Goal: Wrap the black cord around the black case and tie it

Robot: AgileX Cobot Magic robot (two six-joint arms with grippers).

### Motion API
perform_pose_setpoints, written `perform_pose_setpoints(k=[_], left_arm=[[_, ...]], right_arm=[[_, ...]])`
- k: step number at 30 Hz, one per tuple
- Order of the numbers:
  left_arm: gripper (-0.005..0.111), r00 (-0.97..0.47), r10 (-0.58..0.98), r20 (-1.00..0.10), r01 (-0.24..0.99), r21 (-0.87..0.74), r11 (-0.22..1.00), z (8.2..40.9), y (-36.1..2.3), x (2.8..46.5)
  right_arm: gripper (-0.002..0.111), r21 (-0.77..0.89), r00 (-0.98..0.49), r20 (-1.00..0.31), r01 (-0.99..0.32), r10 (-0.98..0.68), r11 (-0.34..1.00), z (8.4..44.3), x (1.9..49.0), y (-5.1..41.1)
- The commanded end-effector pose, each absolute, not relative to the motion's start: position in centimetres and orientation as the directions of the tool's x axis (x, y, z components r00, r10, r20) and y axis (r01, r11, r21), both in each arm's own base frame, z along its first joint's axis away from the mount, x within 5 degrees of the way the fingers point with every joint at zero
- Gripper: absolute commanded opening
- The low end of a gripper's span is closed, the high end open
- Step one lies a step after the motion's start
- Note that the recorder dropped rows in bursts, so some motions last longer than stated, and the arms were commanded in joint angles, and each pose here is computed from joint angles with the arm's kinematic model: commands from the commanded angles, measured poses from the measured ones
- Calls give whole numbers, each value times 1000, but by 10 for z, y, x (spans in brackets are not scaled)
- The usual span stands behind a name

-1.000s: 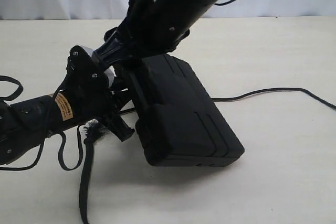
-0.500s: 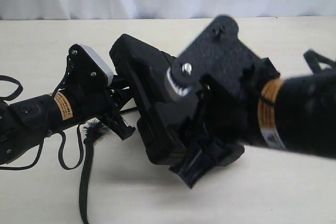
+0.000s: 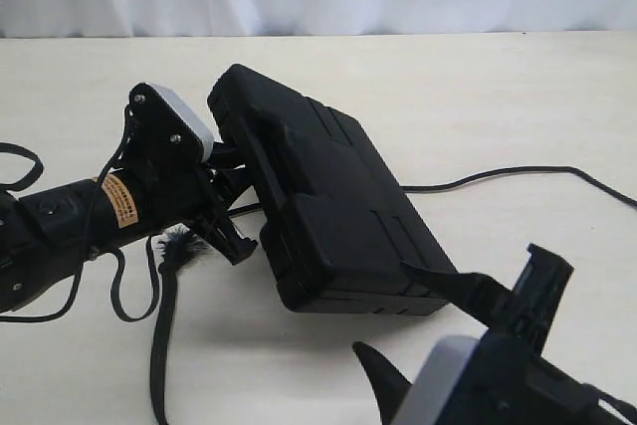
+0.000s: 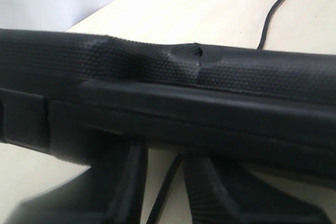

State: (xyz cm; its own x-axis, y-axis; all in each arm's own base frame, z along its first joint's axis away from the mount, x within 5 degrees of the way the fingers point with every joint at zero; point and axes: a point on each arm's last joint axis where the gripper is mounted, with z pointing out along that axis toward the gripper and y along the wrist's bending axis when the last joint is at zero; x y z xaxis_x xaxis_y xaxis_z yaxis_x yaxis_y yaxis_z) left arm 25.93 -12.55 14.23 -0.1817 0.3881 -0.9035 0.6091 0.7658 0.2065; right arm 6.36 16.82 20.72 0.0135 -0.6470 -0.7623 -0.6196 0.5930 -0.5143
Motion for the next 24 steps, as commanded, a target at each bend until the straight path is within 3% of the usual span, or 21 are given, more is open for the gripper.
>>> perform_pose_setpoints(k=[1,6,13,24], left_arm=[[27,-153,358,-921,606,199,770,148,-128,260],[27,-153,358,-921,606,199,770,148,-128,260],[27,-156,358,-920,606,197,771,148,-128,260],[27,-161,361,-919,606,197,771,147,-128,260]], right_arm=[[60,-529,96,-799,-583,-594,617,190,60,156],[61,-570,71,-749,-576,-659,586,168,61,151],[88,-630,86,-716,-505,-692,590,161,63,162],[89,-684,24,-667,-418,-745,598,130,72,187]])
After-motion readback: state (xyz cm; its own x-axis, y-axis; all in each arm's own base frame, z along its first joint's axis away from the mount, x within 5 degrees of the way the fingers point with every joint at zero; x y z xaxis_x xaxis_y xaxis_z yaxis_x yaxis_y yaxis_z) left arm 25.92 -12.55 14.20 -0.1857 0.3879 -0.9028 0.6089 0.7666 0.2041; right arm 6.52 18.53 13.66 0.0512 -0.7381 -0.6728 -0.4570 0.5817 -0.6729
